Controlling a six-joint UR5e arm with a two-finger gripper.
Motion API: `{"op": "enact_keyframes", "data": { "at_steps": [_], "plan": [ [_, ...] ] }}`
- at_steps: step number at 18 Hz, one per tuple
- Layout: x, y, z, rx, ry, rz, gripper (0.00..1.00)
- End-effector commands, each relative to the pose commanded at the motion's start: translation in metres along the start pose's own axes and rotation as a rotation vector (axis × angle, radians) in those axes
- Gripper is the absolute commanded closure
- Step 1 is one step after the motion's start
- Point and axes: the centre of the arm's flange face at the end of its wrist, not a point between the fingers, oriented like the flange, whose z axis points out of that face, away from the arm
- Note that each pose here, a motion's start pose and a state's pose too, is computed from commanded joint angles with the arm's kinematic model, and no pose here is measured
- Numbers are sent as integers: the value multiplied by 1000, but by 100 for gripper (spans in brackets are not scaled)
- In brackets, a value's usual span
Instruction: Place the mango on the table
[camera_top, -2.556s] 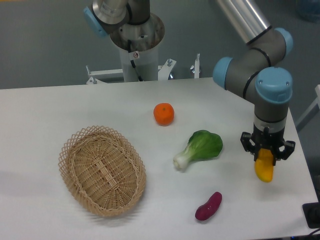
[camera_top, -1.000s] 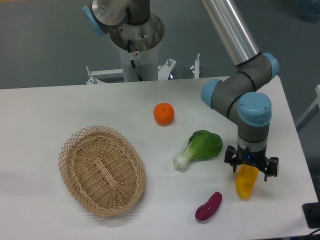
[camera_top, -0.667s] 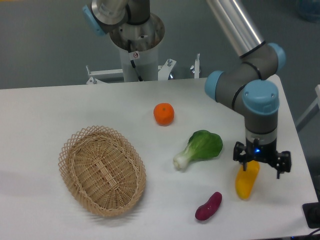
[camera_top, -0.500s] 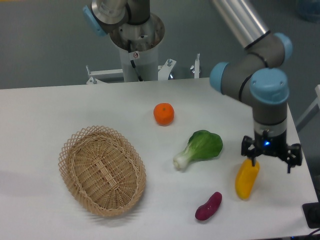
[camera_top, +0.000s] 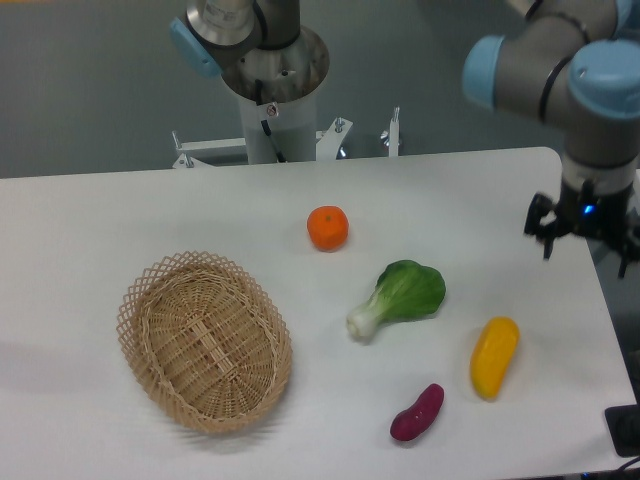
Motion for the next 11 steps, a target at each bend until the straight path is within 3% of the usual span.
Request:
{"op": "enact_keyframes", "data": {
  "at_steps": [6,11],
  "plan": [
    [-3,62,-8,79,28,86,0],
    [-1,66,-13,82,22,87,0]
  ]
}}
